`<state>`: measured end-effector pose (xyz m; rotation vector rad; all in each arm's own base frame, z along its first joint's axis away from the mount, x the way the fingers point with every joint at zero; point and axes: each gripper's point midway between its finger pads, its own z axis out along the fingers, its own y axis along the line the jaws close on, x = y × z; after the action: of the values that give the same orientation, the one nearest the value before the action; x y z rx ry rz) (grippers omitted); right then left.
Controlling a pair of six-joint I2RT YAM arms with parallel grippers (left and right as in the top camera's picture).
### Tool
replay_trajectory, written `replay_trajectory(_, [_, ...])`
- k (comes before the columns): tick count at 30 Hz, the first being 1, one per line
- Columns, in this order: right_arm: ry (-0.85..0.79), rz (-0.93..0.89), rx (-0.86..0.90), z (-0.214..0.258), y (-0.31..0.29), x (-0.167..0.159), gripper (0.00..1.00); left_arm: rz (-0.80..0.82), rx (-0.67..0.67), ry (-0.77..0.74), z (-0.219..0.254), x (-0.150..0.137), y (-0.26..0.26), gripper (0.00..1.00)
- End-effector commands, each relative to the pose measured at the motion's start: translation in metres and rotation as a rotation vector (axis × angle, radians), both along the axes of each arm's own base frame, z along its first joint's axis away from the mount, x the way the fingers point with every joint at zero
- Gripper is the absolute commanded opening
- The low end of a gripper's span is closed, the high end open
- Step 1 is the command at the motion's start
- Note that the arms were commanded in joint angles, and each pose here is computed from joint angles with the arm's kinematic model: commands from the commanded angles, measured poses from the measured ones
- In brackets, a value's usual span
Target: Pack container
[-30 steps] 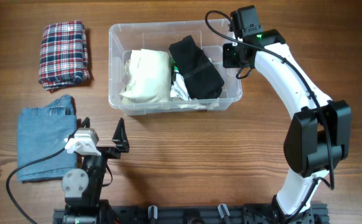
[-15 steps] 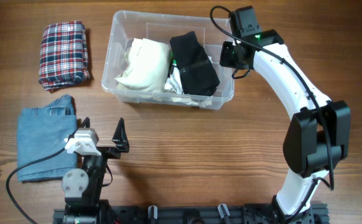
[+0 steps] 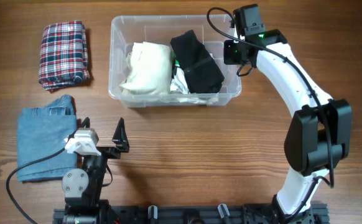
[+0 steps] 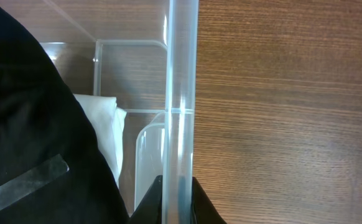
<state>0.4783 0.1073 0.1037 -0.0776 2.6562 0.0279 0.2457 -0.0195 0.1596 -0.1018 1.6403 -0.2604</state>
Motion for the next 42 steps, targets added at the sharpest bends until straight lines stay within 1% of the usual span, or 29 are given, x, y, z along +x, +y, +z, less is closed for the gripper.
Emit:
replay_trajectory(1, [0.008,0.069,-0.062,-0.007,-0.005,0.0,0.04,-0.014,0.019,0.0,-0.002,-0.001,-0.002,1.0])
replay_trajectory(4, [0.008,0.069,-0.062,-0.007,-0.005,0.0,0.04,-0.014,0.019,0.0,-0.002,-0.001,-0.002,1.0])
replay_trajectory(6, [0.008,0.068,-0.062,-0.007,-0.005,0.0,0.08,-0.014,0.019,0.0,-0.002,-0.001,-0.002,1.0])
replay_trajectory(7, [0.007,0.068,-0.062,-0.007,-0.005,0.0,0.24,-0.014,0.019,0.0,-0.002,-0.001,-0.002,1.0])
replay_trajectory(8, [0.006,0.067,-0.061,-0.007,-0.004,0.001,0.43,-0.014,0.019,0.0,-0.002,-0.001,-0.002,1.0])
replay_trajectory(9, [0.005,0.067,-0.061,-0.006,-0.005,0.001,0.65,-0.014,0.019,0.0,-0.002,-0.001,-0.002,1.0])
replay_trajectory(10, [0.002,0.067,-0.061,-0.005,-0.004,0.001,0.76,-0.014,0.019,0.0,-0.002,-0.001,-0.002,1.0])
replay_trajectory(14, [-0.04,0.066,-0.052,0.012,-0.003,0.007,0.78,-0.014,0.019,0.0,-0.002,-0.001,-0.002,1.0])
replay_trajectory(17, [-0.116,0.064,-0.035,0.048,-0.002,0.01,0.79,-0.014,0.019,0.0,-0.002,-0.001,-0.002,1.0])
replay_trajectory(20, [-0.217,0.052,-0.024,0.098,-0.007,0.003,0.86,-0.014,0.019,0.0,-0.002,-0.001,-0.002,1.0])
replay_trajectory(21, [-0.251,0.034,-0.033,0.113,-0.011,0.001,0.86,-0.014,0.019,0.0,-0.002,-0.001,-0.002,1.0])
replay_trajectory(22, [-0.306,-0.036,-0.046,0.137,-0.023,-0.005,0.88,-0.014,0.019,0.0,-0.002,-0.001,-0.002,1.0])
replay_trajectory(23, [-0.337,-0.075,-0.053,0.151,-0.03,-0.008,0.92,-0.014,0.019,0.0,-0.002,-0.001,-0.002,1.0])
replay_trajectory(26, [-0.409,-0.159,-0.087,0.186,-0.058,-0.021,0.98,-0.014,0.019,0.0,-0.002,-0.001,-0.002,1.0])
replay_trajectory(27, [-0.411,-0.177,-0.09,0.19,-0.067,-0.025,0.98,-0.014,0.019,0.0,-0.002,-0.001,-0.002,1.0])
replay_trajectory(29, [-0.384,-0.279,-0.085,0.193,-0.101,-0.038,0.99,-0.014,0.019,0.0,-0.002,-0.001,-0.002,1.0])
replay_trajectory(33, [-0.311,-0.51,-0.083,0.177,-0.181,-0.054,1.0,-0.014,0.019,0.0,-0.002,-0.001,-0.002,1.0])
replay_trajectory(34, [-0.292,-0.579,-0.067,0.17,-0.209,-0.059,1.0,-0.014,0.019,0.0,-0.002,-0.001,-0.002,1.0])
replay_trajectory(36, [-0.281,-0.654,-0.028,0.164,-0.233,-0.064,1.0,-0.014,0.019,0.0,-0.002,-0.001,-0.002,1.0])
replay_trajectory(38, [-0.277,-0.759,0.061,0.158,-0.254,-0.07,1.0,-0.014,0.019,0.0,-0.002,-0.001,-0.002,1.0])
replay_trajectory(42, [-0.254,-0.801,0.072,0.148,-0.268,-0.073,1.0,-0.014,0.019,0.0,-0.002,-0.001,-0.002,1.0])
